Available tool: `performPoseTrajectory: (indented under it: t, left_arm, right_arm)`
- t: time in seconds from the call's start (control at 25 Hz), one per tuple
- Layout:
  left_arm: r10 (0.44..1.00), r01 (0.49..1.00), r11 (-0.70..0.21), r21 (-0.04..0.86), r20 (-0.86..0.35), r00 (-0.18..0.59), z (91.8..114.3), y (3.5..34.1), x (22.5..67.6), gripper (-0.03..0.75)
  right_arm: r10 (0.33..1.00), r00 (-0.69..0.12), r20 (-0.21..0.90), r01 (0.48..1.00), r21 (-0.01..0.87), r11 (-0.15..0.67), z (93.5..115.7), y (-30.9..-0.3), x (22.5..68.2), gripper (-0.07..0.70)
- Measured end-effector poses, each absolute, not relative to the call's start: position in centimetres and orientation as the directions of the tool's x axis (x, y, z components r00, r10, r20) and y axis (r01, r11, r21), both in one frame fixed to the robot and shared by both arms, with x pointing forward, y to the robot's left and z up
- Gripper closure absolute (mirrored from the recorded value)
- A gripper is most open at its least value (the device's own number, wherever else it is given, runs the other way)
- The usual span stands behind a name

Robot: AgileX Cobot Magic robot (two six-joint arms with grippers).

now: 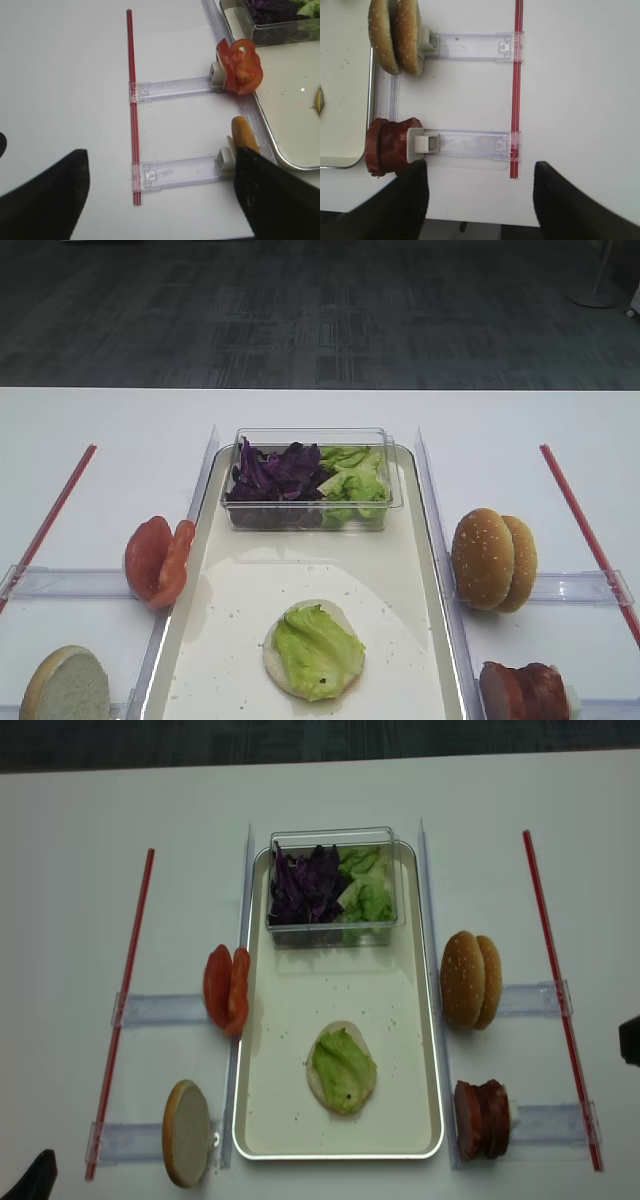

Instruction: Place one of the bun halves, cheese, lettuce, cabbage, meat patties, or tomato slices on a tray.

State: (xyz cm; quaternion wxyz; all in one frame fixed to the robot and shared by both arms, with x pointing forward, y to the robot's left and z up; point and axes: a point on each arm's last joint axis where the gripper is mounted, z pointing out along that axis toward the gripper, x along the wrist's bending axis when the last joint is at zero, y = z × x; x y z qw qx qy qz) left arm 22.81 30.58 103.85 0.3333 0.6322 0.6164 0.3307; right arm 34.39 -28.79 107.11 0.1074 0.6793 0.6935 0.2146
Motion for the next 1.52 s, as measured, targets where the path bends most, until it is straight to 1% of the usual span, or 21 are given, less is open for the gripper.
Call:
performPoseTrajectory:
  t: [0.24, 0.44, 0.6, 0.84, 1.0, 1.16, 1.52]
  left_arm:
    - [1.000, 0.559, -0.018, 0.829, 0.007, 0.021, 103.9, 30.6, 22.8, 0.170]
    - [1.000, 0.559, -0.018, 0.829, 0.007, 0.021, 103.9, 30.6, 22.8, 0.170]
    - [1.000, 0.559, -0.018, 0.829, 0.007, 0.021, 103.9, 30.6, 22.8, 0.170]
    - [1.000, 0.559, -0.018, 0.829, 0.007, 0.021, 103.9, 30.6, 22.8, 0.170]
    - [1.000, 0.559, -0.018, 0.829, 0.007, 0.021, 103.9, 30.6, 22.8, 0.170]
    - [1.000, 0.559, -0.018, 0.829, 0.007, 0.021, 103.9, 30.6, 22.8, 0.170]
    - [1.000, 0.559, -0.018, 0.829, 0.007, 0.021, 103.9, 30.6, 22.8, 0.170]
  right_arm:
    - [0.989, -0.057, 0.138, 0.876, 0.483, -0.017, 105.7, -28.7, 32.3, 0.151]
    - [0.989, -0.057, 0.138, 0.876, 0.482, -0.017, 104.4, -28.7, 31.2, 0.151]
    - [0.989, -0.063, 0.134, 0.854, 0.520, -0.016, 104.4, -28.6, 30.3, 0.151]
    - [0.990, -0.074, 0.123, 0.802, 0.597, -0.014, 104.7, -28.5, 28.8, 0.151]
    - [0.991, -0.076, 0.114, 0.777, 0.630, -0.013, 103.9, -28.5, 28.0, 0.151]
    - [0.991, -0.080, 0.108, 0.741, 0.671, -0.014, 103.9, -28.5, 27.3, 0.151]
    - [0.992, -0.094, 0.086, 0.629, 0.777, -0.008, 104.2, -28.4, 25.2, 0.151]
